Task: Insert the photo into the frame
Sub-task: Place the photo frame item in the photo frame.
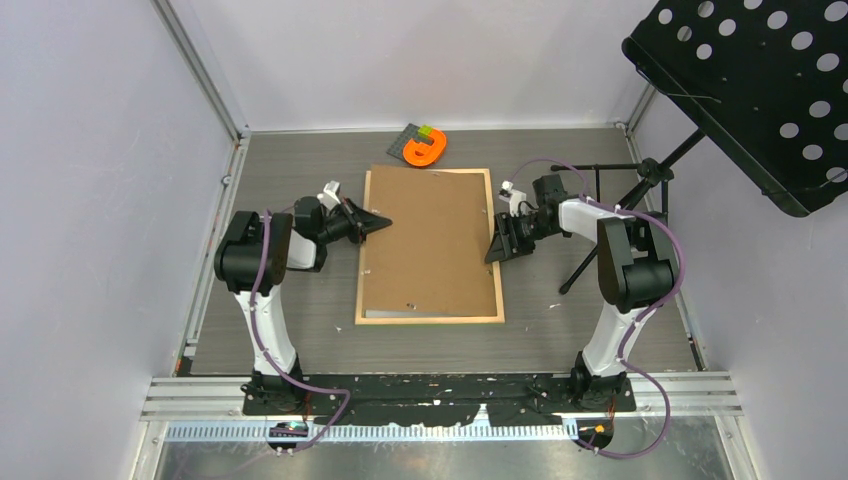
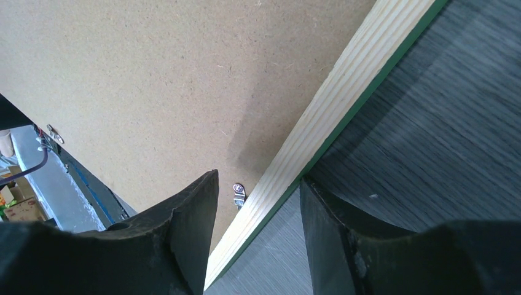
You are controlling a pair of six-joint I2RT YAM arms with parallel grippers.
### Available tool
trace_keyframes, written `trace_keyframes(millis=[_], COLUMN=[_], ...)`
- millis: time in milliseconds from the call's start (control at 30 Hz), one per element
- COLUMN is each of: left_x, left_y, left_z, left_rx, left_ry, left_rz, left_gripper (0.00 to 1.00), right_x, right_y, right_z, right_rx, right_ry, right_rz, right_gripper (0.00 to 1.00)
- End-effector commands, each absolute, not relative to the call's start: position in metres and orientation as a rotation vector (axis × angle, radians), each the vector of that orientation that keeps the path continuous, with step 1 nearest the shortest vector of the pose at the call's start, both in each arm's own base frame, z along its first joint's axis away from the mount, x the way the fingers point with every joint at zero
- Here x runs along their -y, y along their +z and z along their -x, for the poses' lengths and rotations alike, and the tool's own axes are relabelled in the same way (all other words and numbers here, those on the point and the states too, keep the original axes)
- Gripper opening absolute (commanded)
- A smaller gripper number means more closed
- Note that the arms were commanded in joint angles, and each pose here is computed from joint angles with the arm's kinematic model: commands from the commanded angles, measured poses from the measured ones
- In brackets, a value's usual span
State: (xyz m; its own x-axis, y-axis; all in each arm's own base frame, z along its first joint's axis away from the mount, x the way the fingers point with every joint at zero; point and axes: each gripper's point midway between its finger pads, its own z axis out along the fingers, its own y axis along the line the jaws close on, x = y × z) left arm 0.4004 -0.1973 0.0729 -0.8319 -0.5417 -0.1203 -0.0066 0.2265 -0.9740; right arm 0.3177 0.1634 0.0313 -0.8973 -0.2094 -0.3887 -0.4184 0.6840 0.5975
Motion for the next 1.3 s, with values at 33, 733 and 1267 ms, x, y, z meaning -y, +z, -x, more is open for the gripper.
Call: trace_keyframes(millis=[33,733,1267], left_x=[0.198,0.191,0.181], left_y=[0.057,0.038,0.043], left_z=[-0.395,-0.392,-0.388], left_rx=[-2.123,-2.26,-2.349], left_ry=[-1.581,-1.446,-1.287], left_rz=[0.481,0.481,0.427], left_gripper=[0.0,0.38,0.67], right_x=[-0.177,-0.177,-0.176], right_y=[0.047,0.051,0.049], right_z=[-0.329,-0.331,-0.331], right_rx=[-2.529,-2.52,-2.521], right_ry=[1.094,1.09,1.084], right_rz=[0.529,0.534,0.538], right_gripper=[0.57,0.57,0.57])
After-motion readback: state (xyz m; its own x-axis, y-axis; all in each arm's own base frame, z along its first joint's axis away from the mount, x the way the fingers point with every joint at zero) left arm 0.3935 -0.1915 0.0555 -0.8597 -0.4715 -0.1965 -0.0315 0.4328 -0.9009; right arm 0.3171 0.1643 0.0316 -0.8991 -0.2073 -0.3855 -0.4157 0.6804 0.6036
